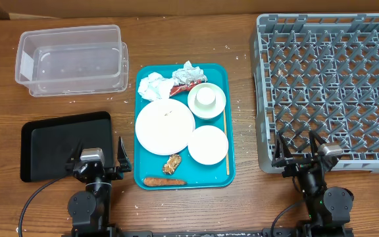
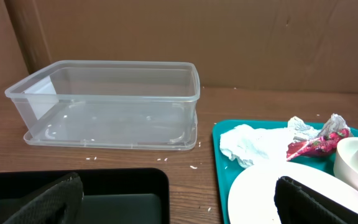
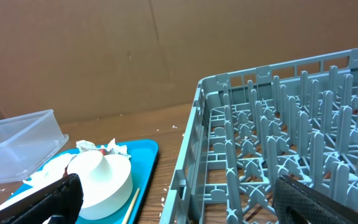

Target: Sort waste into correct bins and load items into the dishwasher

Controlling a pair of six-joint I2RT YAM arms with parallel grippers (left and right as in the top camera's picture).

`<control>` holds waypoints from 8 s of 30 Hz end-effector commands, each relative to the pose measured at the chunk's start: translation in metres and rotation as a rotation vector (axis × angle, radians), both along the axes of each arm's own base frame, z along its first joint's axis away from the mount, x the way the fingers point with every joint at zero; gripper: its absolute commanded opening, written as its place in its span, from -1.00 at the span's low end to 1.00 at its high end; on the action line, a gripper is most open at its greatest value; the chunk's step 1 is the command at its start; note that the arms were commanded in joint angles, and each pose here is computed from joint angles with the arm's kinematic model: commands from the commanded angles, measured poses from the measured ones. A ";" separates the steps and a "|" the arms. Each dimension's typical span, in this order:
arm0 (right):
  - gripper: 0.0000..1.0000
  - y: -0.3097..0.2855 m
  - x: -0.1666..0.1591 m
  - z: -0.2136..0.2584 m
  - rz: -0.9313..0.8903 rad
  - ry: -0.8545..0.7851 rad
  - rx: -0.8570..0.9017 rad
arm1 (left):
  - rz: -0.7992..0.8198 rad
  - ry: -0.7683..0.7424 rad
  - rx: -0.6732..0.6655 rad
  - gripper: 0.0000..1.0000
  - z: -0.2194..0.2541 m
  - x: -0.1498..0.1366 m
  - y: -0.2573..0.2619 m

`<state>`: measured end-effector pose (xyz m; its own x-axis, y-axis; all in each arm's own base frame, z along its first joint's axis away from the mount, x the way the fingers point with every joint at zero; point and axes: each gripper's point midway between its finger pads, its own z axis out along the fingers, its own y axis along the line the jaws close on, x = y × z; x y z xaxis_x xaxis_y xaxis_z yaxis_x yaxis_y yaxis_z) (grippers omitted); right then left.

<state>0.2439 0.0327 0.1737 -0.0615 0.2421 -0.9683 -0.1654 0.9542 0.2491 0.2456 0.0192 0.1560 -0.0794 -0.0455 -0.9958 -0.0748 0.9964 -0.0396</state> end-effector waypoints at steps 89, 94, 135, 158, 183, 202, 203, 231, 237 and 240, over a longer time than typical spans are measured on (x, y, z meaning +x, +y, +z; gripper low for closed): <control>1.00 -0.002 0.000 -0.002 -0.010 -0.005 -0.001 | -0.956 0.292 -0.352 1.00 0.215 0.143 -0.142; 1.00 -0.002 0.000 -0.002 -0.010 -0.005 -0.001 | -0.607 0.557 -0.178 1.00 0.169 0.172 -0.131; 1.00 -0.002 0.000 -0.002 -0.010 -0.005 -0.001 | -0.203 1.176 0.314 0.98 -0.090 0.231 -0.148; 1.00 -0.002 0.000 -0.002 -0.010 -0.005 -0.001 | -0.270 1.216 0.259 0.47 -0.124 0.235 -0.154; 1.00 -0.002 0.000 -0.002 -0.010 -0.005 -0.001 | -0.279 1.276 0.222 -0.27 -0.082 0.223 -0.158; 1.00 -0.002 0.000 -0.002 -0.010 -0.005 -0.001 | -0.281 1.311 0.229 -0.20 -0.114 0.214 -0.155; 1.00 -0.002 0.000 -0.002 -0.010 -0.005 -0.001 | -0.271 1.311 0.239 -0.30 -0.114 0.214 -0.153; 1.00 -0.002 0.000 -0.002 -0.010 -0.005 -0.001 | -0.174 1.093 0.131 -0.92 0.037 0.250 -0.140; 1.00 -0.002 0.000 -0.002 -0.010 -0.005 -0.001 | 0.002 0.995 0.146 -0.92 0.064 0.270 -0.090; 1.00 -0.002 0.000 -0.002 -0.010 -0.005 -0.001 | 0.104 0.919 0.152 -0.92 0.080 0.285 -0.059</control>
